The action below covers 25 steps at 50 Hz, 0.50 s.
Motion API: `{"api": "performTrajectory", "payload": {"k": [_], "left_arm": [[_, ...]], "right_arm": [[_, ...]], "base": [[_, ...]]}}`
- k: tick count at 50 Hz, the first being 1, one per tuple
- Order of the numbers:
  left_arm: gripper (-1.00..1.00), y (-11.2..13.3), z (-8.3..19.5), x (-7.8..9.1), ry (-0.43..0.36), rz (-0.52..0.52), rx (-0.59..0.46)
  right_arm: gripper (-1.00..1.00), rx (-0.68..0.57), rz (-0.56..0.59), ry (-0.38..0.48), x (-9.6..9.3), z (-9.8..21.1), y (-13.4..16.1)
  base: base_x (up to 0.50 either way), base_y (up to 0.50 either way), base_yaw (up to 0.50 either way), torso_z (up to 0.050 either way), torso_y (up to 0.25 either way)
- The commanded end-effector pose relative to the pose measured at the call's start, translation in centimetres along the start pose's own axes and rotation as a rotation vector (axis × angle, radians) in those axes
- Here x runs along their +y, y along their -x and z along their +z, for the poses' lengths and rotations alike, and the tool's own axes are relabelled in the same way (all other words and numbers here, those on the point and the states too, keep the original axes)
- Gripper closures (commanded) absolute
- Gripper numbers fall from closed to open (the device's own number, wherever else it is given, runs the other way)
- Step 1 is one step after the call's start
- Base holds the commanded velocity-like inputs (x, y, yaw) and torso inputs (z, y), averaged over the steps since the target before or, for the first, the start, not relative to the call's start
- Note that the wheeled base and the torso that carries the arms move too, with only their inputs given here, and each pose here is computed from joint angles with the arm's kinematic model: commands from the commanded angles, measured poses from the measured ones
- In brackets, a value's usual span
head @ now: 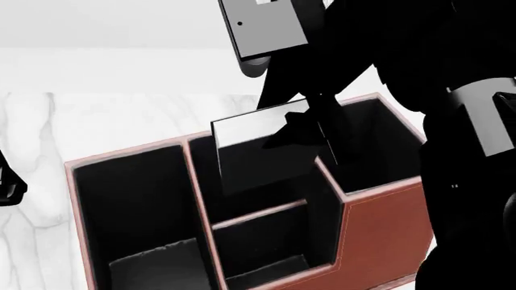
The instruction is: Pick up the book and place it in the front compartment of the caddy.
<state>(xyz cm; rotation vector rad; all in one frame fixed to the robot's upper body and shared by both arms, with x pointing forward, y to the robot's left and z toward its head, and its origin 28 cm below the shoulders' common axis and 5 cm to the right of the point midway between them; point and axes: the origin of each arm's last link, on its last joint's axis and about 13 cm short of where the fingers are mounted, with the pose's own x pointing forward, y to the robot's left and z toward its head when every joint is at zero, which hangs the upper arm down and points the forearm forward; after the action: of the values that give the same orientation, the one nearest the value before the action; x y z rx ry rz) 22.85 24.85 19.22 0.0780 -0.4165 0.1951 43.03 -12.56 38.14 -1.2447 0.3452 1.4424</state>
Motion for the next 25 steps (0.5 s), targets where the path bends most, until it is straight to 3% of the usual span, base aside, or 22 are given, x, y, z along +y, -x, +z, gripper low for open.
{"api": "performTrajectory", "payload": {"k": [1, 19, 25], "left_arm": [[-1.00, -0.01, 0.05, 0.16, 0.019, 0.001, -0.012], [-1.00, 0.05, 0.02, 0.16, 0.005, 0.002, -0.017], [-1.00, 0.11, 0.07, 0.21, 0.003, 0.000, -0.022]], "right_arm": [[1.00, -0.045, -0.016, 0.015, -0.34, 0.70, -0.39], [1.00, -0.050, -0.040, 0.017, -0.43, 0.88, -0.70], [1.00, -0.048, -0.048, 0.017, -0.45, 0.91, -0.68]], "base": [[0.00, 0.00, 0.00, 0.000, 0.000], [0.00, 0.00, 0.00, 0.000, 0.001], [0.00, 0.00, 0.00, 0.000, -0.215]]}}
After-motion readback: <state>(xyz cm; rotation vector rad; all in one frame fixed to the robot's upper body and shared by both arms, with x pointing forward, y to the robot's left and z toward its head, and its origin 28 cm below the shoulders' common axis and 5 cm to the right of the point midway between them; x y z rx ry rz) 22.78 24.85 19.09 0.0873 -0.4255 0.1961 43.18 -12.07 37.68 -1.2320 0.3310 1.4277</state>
